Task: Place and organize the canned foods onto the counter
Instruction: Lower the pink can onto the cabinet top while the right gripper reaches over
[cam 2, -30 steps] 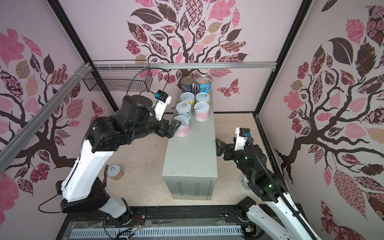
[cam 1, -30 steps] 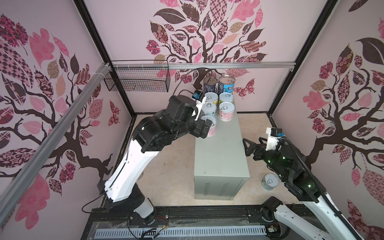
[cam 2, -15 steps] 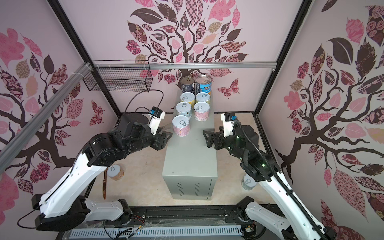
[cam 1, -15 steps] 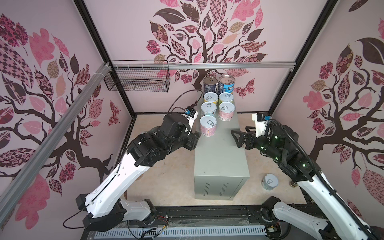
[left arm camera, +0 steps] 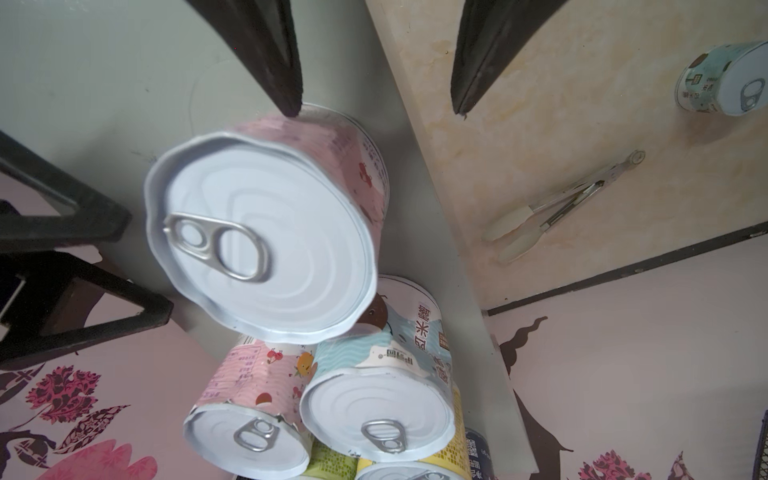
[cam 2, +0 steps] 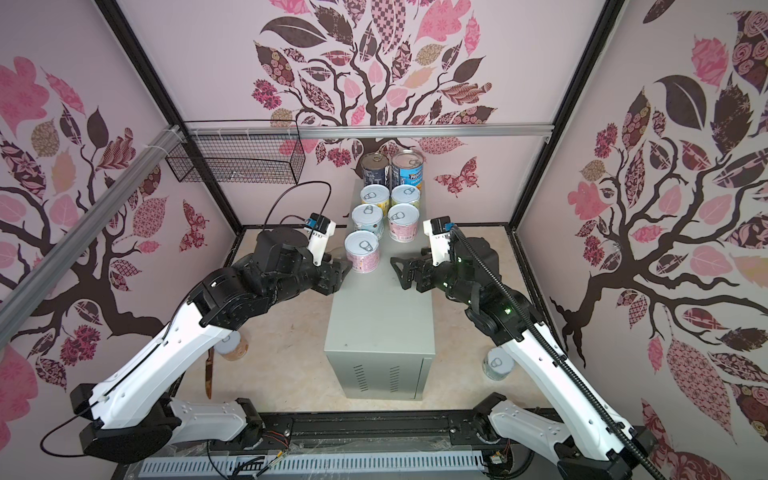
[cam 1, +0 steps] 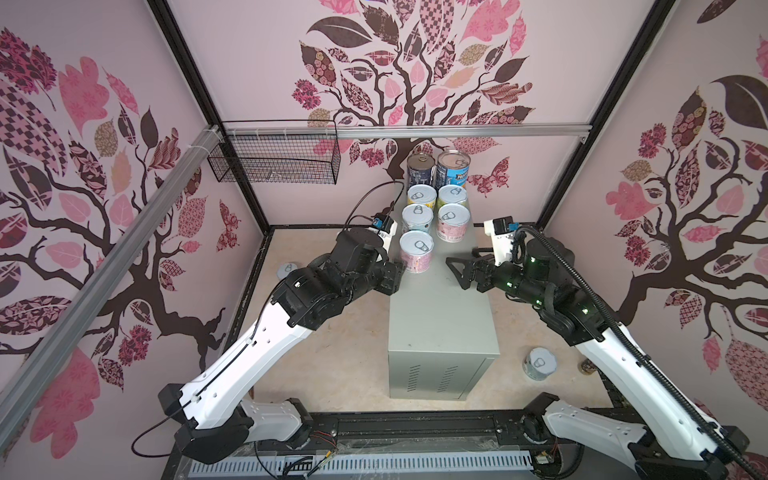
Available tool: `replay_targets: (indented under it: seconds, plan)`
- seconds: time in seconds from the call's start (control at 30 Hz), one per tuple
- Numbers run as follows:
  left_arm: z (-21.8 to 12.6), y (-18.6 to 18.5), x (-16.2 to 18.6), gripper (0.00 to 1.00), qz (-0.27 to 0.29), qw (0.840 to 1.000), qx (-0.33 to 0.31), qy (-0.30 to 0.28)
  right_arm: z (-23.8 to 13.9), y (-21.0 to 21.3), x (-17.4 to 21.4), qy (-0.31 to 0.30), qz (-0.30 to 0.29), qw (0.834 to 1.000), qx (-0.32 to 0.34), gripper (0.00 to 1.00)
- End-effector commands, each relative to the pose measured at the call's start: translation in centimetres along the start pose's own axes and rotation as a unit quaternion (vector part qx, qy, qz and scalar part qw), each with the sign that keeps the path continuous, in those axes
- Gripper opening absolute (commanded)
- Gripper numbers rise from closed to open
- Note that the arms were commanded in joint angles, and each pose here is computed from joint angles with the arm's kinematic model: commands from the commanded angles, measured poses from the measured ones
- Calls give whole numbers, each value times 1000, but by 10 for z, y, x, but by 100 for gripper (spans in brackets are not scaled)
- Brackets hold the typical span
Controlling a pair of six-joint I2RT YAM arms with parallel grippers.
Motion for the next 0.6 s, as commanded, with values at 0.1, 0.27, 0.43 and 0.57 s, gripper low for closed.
replay_targets:
  seconds: [0.1,0.27,0.43,0.57]
  plan:
    - [14,5,0,60,-24,1000,7,-6,13,3,-1,13,16,1000,-14,96]
    - [17,4,-1,60,-25,1000,10,-6,23,3,-1,18,13,1000,-5,96]
    - [19,4,-2,59,-24,1000,10,-7,34,2,0,24,12,1000,-2,93]
    - [19,6,-1,59,-25,1000,6,-5,40,2,1,27,11,1000,1,92]
Point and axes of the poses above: each gripper's point midway between its finger pads, its own z axis out along the fingers, its own y axis along the line the jaws close on, x = y × z, the point moved 9 cm from there along -z, back along the fingers, and after that the axes turned 2 degrees about -z, right-handed, at the moved point
